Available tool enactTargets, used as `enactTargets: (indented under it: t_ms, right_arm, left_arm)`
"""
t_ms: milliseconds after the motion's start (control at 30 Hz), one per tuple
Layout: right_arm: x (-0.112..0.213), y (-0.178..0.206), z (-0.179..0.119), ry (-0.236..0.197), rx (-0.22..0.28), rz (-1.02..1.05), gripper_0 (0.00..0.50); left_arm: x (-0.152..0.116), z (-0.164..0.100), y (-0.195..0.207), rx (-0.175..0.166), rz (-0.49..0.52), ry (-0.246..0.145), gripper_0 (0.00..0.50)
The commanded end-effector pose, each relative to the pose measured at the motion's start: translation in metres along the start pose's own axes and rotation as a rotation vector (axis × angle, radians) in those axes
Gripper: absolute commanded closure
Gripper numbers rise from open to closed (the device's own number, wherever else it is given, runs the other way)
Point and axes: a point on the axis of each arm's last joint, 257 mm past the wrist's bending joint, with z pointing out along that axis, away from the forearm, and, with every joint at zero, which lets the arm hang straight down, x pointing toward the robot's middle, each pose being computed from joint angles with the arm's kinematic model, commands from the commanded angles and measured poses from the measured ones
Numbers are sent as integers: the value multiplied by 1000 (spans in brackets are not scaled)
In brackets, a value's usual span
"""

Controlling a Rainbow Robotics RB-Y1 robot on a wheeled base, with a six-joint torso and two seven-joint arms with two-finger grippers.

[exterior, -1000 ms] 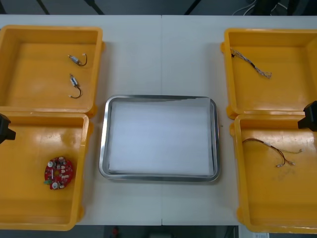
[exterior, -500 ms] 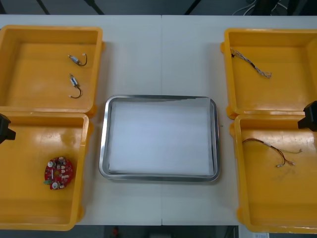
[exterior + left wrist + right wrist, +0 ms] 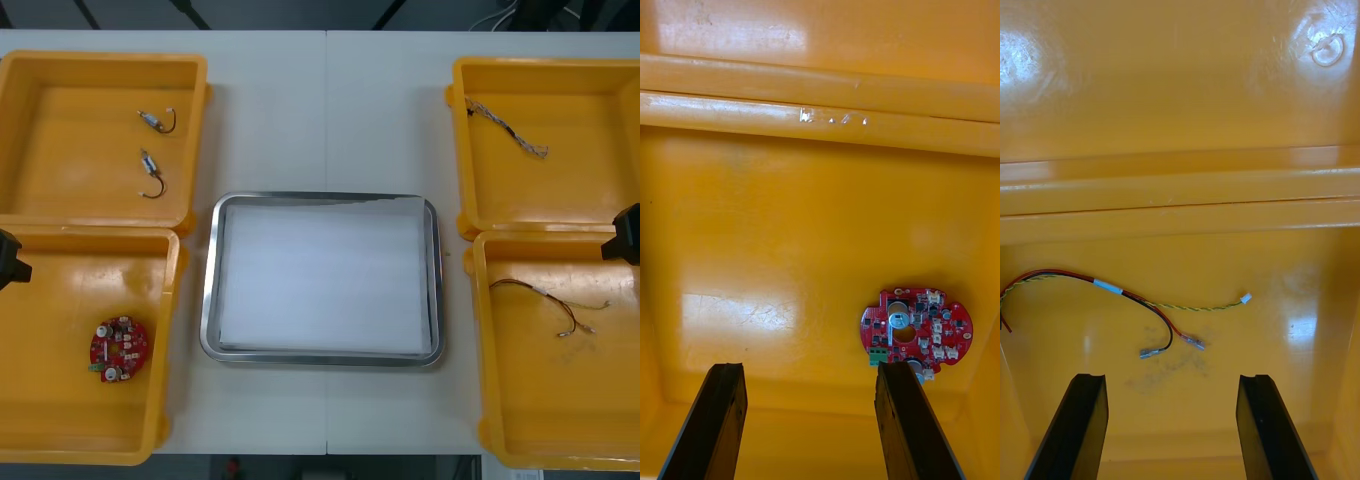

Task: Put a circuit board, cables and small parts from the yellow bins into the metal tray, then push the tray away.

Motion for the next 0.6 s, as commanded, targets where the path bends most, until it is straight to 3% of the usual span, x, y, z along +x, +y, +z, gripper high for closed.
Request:
enactTargets:
  t_ms: [33, 600]
  right_arm:
    - [-13, -15, -18, -51, 42, -38, 0]
    - [-13, -15, -18, -51, 42, -38, 0]
  left_arm:
    - [-9, -12, 11, -43, 65, -32, 0]
    - [-9, -12, 11, -43, 65, -32, 0]
